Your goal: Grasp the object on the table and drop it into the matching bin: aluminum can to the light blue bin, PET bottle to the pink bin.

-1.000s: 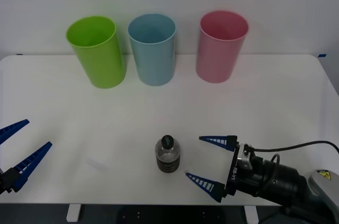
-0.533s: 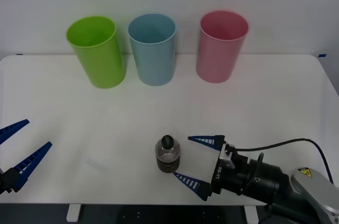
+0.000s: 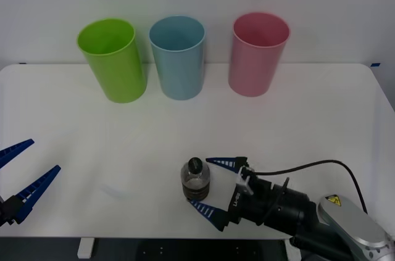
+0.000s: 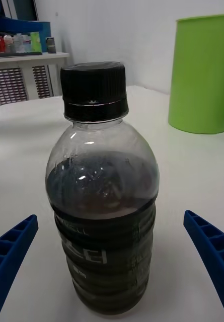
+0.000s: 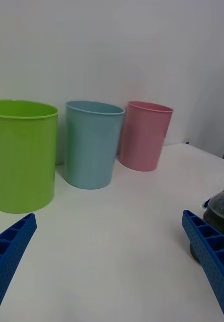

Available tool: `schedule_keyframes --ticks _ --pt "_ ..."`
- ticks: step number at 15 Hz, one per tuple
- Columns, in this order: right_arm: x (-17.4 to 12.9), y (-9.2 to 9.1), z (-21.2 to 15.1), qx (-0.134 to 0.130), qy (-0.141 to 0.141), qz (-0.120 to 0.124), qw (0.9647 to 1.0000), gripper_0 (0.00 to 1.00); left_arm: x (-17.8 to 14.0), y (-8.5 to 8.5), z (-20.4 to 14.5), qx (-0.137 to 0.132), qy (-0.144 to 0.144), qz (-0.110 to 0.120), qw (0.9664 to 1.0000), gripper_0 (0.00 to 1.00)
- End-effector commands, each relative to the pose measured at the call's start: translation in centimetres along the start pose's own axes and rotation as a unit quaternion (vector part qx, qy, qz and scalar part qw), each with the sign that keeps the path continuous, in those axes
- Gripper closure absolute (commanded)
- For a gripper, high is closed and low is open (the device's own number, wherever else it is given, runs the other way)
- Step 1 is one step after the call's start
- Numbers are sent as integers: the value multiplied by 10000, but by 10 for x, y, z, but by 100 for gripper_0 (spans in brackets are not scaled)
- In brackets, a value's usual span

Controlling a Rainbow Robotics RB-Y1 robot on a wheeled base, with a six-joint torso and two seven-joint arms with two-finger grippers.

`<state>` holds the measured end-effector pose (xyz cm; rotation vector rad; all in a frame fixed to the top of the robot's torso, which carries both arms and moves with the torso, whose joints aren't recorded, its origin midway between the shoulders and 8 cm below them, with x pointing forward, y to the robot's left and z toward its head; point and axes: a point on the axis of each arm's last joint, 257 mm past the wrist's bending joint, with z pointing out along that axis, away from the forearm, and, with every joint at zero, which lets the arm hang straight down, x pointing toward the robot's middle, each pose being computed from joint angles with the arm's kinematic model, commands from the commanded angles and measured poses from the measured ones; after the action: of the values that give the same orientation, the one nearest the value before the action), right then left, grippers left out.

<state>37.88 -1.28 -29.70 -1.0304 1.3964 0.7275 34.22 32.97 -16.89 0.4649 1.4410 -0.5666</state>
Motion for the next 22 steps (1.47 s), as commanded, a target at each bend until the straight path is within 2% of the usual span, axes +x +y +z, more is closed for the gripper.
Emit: schedule_keyframes --ticks 1,11,12,13,14,22 --pt "1 4 9 46 15 13 10000 0 0 0 0 0 0 0 10000 0" --pt "4 6 26 215 117 -114 9996 0 0 0 0 0 0 0 10000 0" --pt "6 5 25 242 138 -113 9995 28 0 0 0 0 0 0 10000 0" --pt "6 5 25 253 137 -67 9996 79 0 0 0 0 0 0 10000 0" --pt "8 3 25 310 163 -90 9993 100 0 0 0 0 0 0 10000 0" --pt "8 2 25 329 176 -58 9993 100 0 0 0 0 0 0 10000 0"
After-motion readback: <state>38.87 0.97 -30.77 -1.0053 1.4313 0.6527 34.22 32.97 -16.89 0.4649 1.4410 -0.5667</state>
